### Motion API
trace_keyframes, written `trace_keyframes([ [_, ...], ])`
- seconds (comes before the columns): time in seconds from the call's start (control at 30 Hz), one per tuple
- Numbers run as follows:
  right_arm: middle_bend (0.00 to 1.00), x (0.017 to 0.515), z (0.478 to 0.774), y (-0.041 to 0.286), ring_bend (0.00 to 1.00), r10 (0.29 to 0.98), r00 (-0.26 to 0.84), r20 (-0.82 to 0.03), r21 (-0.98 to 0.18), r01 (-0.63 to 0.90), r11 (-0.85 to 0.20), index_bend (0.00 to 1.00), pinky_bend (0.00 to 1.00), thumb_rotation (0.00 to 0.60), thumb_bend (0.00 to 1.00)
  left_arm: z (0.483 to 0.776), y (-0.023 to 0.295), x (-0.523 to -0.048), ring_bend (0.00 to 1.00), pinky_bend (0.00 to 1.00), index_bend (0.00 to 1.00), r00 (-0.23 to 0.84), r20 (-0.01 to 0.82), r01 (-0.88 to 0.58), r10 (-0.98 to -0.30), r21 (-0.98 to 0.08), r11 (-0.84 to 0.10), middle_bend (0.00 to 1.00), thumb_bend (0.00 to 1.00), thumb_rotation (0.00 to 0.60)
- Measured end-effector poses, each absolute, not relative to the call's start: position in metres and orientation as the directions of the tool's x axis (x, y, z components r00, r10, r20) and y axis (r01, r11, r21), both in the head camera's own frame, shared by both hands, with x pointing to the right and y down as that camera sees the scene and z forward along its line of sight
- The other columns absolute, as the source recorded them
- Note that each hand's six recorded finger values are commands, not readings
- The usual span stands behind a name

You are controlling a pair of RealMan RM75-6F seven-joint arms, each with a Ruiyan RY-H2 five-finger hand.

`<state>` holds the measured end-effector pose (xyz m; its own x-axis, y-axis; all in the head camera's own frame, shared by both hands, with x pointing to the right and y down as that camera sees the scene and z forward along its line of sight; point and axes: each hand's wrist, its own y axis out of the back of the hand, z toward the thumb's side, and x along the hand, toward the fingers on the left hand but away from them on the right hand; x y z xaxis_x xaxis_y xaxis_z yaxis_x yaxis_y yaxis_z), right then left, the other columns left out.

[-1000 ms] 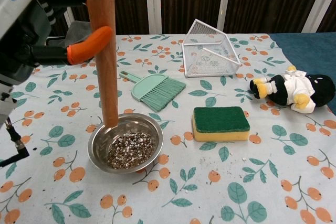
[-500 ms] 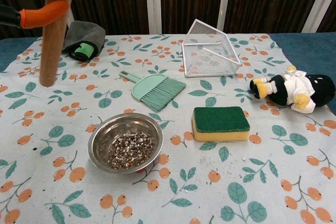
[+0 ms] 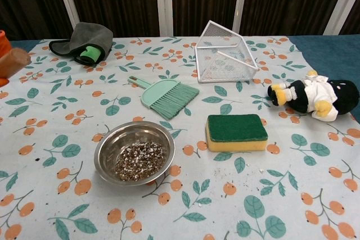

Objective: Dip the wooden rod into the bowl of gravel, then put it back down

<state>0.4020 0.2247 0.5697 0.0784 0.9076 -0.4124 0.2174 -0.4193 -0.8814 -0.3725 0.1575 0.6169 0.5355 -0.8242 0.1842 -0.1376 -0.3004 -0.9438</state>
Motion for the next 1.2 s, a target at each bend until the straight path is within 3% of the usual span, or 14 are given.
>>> trace_keyframes([
  [0.3, 0.0, 0.402, 0.569, 0.226, 0.0, 0.908, 0.076, -0.411, -0.882, 0.218, -0.418, 0.0, 0.0, 0.6, 0.27, 0.651, 0.18, -0.377, 0.23, 0.15, 0.65, 0.544, 0.302, -0.001, -0.783, -0.933, -0.361, 0.71, 0.67, 0.6],
  [0.53, 0.0, 0.403, 0.569, 0.226, 0.0, 0.908, 0.077, -0.411, -0.882, 0.219, -0.418, 0.0, 0.0, 0.6, 0.27, 0.667, 0.198, -0.366, 0.23, 0.14, 0.61, 0.571, 0.344, 0.033, -0.745, -0.917, -0.398, 0.67, 0.66, 0.6],
  [0.67, 0.0, 0.403, 0.569, 0.225, 0.0, 0.908, 0.079, -0.411, -0.882, 0.218, -0.418, 0.0, 0.0, 0.6, 0.27, 0.674, 0.209, -0.365, 0.23, 0.13, 0.58, 0.57, 0.377, 0.039, -0.73, -0.9, -0.434, 0.61, 0.6, 0.6],
  [0.9, 0.0, 0.403, 0.569, 0.225, 0.0, 0.908, 0.079, -0.41, -0.882, 0.217, -0.417, 0.0, 0.0, 0.6, 0.27, 0.678, 0.218, -0.364, 0.17, 0.11, 0.44, 0.553, 0.403, 0.026, -0.73, -0.883, -0.468, 0.41, 0.44, 0.6],
  [1.2, 0.0, 0.403, 0.569, 0.226, 0.0, 0.908, 0.08, -0.411, -0.882, 0.217, -0.418, 0.0, 0.0, 0.6, 0.27, 0.676, 0.218, -0.366, 0.13, 0.09, 0.34, 0.522, 0.416, 0.002, -0.745, -0.874, -0.486, 0.32, 0.37, 0.6],
])
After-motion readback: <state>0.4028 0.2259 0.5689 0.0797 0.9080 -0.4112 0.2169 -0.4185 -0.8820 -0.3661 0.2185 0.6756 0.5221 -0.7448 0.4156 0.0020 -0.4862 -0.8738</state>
